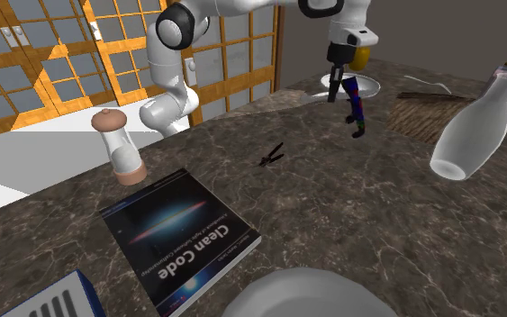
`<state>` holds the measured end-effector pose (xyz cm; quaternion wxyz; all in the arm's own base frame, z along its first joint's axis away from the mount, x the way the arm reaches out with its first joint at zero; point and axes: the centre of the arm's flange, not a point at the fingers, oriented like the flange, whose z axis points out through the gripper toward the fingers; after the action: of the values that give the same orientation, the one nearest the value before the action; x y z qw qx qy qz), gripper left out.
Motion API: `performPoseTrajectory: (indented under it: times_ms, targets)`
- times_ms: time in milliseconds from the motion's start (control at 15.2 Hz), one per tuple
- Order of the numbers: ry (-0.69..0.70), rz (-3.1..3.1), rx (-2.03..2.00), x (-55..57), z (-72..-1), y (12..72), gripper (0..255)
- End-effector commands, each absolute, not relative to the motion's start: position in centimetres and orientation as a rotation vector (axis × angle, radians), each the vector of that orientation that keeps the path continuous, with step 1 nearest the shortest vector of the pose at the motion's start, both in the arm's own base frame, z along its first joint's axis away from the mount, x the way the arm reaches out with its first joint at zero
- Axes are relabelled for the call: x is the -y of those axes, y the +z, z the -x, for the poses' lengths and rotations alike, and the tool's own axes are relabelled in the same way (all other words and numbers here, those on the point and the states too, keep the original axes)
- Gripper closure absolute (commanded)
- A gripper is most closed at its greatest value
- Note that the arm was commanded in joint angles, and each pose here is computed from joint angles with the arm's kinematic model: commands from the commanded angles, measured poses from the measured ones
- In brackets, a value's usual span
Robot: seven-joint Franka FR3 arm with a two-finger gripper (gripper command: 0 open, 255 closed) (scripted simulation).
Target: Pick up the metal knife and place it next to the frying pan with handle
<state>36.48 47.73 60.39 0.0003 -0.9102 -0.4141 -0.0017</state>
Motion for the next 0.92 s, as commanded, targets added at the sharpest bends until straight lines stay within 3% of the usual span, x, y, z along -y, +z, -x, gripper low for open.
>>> performPoseTrajectory:
  times_ms: [0, 858]
  targets:
    - [-0.004, 2.86, 1.3, -47.6, -36.4, 59.2, 255]
    - [-0.004, 2.86, 1.3, -47.6, -36.4, 52.8, 255]
